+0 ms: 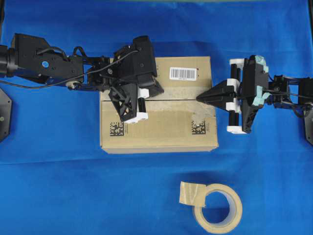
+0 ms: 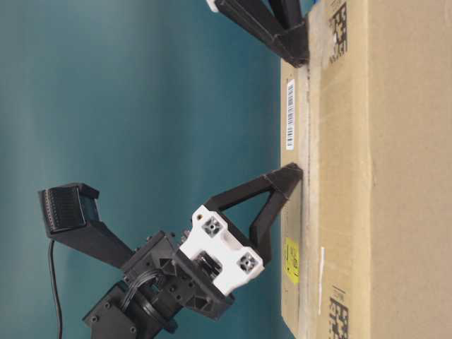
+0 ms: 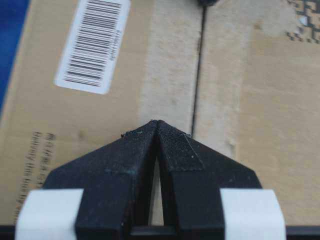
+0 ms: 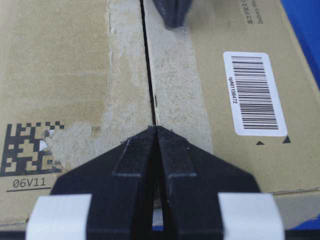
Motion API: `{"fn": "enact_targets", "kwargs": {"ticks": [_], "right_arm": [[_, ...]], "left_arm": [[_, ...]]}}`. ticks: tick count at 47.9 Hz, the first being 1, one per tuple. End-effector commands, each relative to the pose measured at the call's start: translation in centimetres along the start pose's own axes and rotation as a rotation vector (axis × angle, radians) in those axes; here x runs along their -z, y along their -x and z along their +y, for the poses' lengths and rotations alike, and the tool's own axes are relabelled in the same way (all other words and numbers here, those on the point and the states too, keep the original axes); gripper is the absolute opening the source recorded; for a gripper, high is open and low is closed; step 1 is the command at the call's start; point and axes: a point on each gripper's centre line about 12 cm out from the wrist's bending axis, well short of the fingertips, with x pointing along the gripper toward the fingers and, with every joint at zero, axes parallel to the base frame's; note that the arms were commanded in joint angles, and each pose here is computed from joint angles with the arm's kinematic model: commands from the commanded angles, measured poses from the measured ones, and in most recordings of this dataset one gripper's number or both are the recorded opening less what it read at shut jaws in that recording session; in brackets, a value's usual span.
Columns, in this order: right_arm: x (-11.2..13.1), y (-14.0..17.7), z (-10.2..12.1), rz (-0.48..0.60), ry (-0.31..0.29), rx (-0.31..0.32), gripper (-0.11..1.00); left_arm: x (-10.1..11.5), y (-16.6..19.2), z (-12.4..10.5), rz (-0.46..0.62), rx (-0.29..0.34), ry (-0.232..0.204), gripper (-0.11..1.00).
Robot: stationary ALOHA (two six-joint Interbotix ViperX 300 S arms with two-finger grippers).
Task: Close the cardboard box.
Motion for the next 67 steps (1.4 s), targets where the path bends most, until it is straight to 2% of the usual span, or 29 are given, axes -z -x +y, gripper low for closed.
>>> {"fn": "enact_targets", "kwargs": {"ticks": [1,18,30,39,46,52,67], "right_arm": [[-0.1,-0.3,-0.2,-0.002,-0.004,0.007,0.0],[0.4,-0.5,-0.3,0.014,-0.009,0.01,0.0],[0.4,-0.5,-0.2,0.014,-0.009,0.01,0.0],[0.3,-0.5,-0.2,0.013,-0.008,0.01,0.0],[0.3,-0.5,-0.2,0.011,-0.008,0.01,0.0],[0.2,-0.5,-0.2,0.002,-0.008,0.009,0.0],[0.1,-0.5,-0.2,-0.002,-0.008,0.009,0.0]], "left_arm": [[-1.1,0.9,-0.6,-0.044,0.011,-0.008,0.0],[-0.9,1.7,-0.8,-0.117,0.018,-0.013,0.0],[-0.3,3.7,-1.1,-0.277,0.026,-0.033,0.0],[2.0,6.7,-1.3,-0.45,0.039,-0.036,0.0],[4.8,7.8,-1.5,-0.514,0.049,-0.039,0.0],[6.7,7.8,-1.5,-0.517,0.054,-0.041,0.0],[9.2,7.6,-1.3,-0.491,0.048,-0.039,0.0]]}}
